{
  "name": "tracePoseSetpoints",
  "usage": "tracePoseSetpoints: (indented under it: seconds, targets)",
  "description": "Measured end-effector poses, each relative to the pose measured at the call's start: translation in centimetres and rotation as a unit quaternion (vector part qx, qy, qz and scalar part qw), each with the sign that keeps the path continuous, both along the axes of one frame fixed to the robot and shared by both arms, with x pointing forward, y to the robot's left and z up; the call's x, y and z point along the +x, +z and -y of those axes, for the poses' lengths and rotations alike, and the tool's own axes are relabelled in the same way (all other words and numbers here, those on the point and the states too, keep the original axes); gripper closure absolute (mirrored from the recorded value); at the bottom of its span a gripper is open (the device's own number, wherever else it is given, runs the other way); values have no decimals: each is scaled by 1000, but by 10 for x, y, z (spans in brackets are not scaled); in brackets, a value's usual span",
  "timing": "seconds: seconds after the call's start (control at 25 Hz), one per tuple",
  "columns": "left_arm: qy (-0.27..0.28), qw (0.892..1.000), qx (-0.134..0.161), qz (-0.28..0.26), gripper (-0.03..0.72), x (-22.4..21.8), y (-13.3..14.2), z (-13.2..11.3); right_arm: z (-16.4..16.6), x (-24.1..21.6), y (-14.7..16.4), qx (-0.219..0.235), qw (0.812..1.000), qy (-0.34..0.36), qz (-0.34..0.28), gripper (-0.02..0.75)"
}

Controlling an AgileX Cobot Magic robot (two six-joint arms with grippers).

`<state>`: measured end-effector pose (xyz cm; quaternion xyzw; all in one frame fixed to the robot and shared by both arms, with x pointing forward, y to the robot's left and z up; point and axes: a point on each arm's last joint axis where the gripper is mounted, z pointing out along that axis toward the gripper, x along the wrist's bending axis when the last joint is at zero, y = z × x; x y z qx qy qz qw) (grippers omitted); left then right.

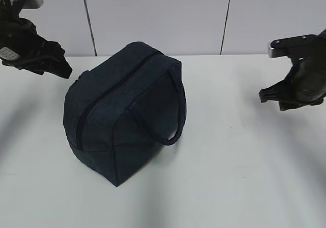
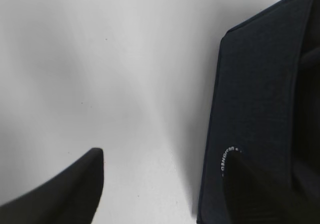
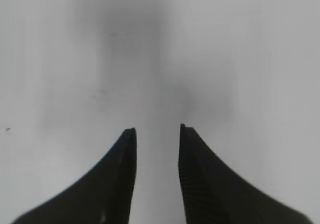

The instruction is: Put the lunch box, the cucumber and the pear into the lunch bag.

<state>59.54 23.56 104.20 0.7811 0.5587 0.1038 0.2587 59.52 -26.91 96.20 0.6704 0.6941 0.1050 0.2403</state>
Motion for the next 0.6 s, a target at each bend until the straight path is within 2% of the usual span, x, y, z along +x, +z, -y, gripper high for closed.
tracePoseSetpoints:
  seconds: [0.24,0.44,0.6]
  targets:
    - [0,1000,0,0,243,0,0,0,-41,-10,12,-14,995,100,-2,498]
    - [-1,1000,1,-1,243,0,0,0,-55,-23,34,-13,992,129,12,499]
    - [-3,1000,2,-8,243,-1,-1,0,-59,-34,53,12,988,151,16,499]
